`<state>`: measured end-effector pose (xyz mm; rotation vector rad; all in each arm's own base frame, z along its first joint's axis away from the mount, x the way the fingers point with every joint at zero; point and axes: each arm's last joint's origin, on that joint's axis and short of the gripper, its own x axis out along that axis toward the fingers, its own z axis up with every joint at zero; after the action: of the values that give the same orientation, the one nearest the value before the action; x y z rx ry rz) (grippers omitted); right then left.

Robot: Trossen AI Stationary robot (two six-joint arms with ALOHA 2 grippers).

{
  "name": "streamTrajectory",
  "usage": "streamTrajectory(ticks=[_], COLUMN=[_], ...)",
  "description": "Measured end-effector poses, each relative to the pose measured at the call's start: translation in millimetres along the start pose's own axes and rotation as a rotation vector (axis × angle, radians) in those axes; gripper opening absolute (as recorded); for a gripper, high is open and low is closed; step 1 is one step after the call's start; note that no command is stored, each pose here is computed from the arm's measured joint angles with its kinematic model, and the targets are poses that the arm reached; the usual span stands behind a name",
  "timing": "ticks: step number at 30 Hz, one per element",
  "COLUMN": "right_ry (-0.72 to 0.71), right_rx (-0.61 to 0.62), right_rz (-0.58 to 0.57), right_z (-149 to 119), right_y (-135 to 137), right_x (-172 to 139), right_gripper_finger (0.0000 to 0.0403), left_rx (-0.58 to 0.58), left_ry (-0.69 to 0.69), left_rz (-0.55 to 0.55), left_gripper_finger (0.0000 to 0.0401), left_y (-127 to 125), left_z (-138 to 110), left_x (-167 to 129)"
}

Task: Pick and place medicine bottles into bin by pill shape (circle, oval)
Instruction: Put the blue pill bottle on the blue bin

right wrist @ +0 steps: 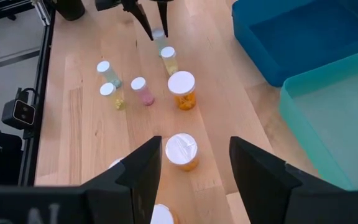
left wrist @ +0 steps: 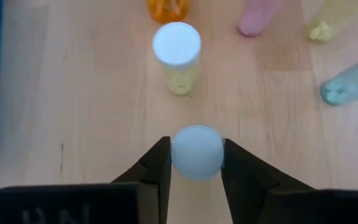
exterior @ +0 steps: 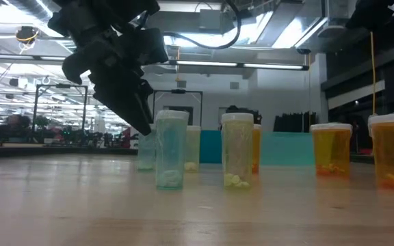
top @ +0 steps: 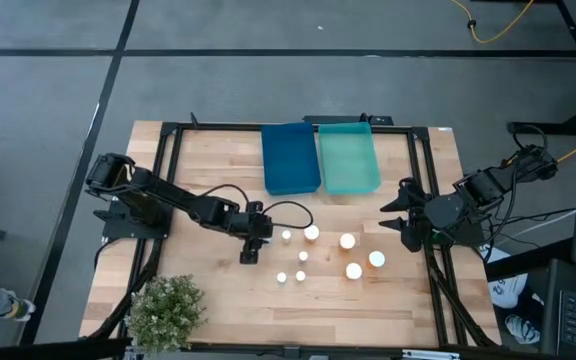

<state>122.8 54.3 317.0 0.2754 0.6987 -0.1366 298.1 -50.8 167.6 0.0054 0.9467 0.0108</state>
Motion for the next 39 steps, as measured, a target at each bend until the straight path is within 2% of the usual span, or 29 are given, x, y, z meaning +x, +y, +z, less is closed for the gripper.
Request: streamTrajectory(ticks=[3,6,9,11,15,18,21,25,31,39], right_ry=[0.000,0.001,0.001,-0.005,-0.014,-0.014,-0.010,-0.002,0.009,0.014], right_rx=[0.000,0.007,0.026,0.030,0.029,0.029,0.029,0.025,0.017,0.014], right_rz=[0.000,0.001,0.001,-0.006,-0.018,-0.018,-0.022,-0.028,-0.036,-0.041], right_z=[0,0,0,0,0,1,0,1,0,0], right_y=[0,0,0,0,0,0,0,2,3,4], right_x=[0,0,0,0,0,0,2,4,7,9], right_gripper_finger=[0.0190,0.0191,0.0190,0.0191,0.0190,0.0190,0.0191,0.0190,0.0191,0.0190], left_rx=[0.010,0.055,0.108,0.107,-0.023,-0.118,-0.212,-0.273,-0.264,-0.239], left_ry=[-0.001,-0.027,-0.074,-0.144,-0.241,-0.209,-0.136,-0.044,-0.062,-0.039], left_rz=[-0.003,-0.019,0.018,0.091,0.194,0.178,0.210,0.239,0.262,0.272], left_gripper_finger=[0.0092,0.0092,0.0091,0.0091,0.0090,0.0090,0.0090,0.0089,0.0090,0.0091], left_y=[8,17,32,51,115,167,214,256,286,298], left_z=[11,40,73,93,121,118,102,77,71,65], left_x=[-5,-21,-42,-55,-75,-64,-40,-6,15,25])
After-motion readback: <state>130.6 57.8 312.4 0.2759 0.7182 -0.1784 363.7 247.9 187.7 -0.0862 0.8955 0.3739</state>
